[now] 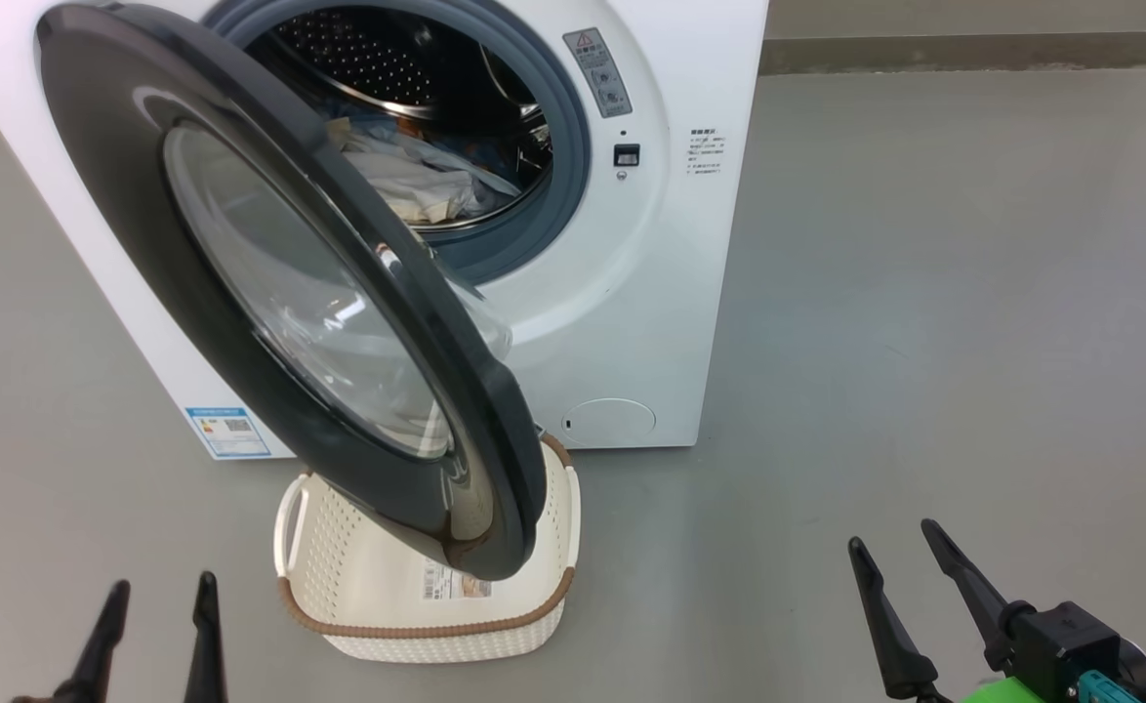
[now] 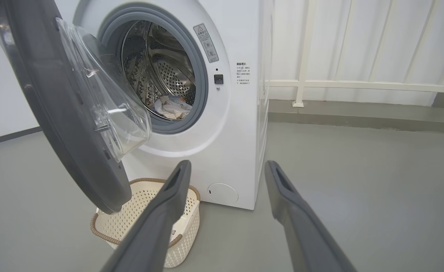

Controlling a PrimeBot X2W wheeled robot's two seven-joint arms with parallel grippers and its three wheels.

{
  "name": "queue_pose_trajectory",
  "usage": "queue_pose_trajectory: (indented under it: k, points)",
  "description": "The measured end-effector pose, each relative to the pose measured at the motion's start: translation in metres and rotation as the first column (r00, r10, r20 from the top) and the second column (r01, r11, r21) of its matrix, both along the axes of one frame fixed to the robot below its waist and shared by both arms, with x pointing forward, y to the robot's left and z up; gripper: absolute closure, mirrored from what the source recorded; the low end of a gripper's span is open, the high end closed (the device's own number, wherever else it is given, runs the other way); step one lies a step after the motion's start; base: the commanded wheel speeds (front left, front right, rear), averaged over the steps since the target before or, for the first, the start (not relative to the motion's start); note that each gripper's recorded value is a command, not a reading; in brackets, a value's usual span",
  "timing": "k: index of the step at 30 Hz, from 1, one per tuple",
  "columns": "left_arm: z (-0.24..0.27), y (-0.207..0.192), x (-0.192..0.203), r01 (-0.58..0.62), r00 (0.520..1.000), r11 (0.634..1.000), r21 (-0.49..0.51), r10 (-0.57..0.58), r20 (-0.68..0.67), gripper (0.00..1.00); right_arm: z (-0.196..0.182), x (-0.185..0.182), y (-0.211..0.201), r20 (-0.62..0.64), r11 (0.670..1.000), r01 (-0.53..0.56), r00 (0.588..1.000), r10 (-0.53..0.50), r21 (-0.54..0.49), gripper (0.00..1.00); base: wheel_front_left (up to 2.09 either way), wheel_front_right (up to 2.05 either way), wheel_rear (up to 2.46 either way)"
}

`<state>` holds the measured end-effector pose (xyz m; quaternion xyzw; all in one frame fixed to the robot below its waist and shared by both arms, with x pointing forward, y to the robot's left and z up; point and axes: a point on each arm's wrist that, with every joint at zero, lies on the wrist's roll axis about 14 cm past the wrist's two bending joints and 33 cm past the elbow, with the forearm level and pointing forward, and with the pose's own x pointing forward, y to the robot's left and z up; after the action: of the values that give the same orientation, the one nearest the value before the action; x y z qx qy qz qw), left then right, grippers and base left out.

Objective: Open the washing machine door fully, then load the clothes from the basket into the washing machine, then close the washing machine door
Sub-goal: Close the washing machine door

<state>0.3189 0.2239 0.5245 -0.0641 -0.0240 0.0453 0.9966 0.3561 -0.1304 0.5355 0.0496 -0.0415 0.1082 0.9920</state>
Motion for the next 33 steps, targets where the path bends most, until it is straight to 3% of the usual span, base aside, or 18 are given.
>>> queue_pose_trajectory:
  k: [33]
  points:
    - [-0.011,-0.029,0.0,0.089,0.995,0.996,0.025,-0.088,-0.035,0.0,-0.005,-0.002,-0.006,-0.019,1.0,0.019,1.0,-0.019,-0.002,0.0,0.0,0.0,0.0]
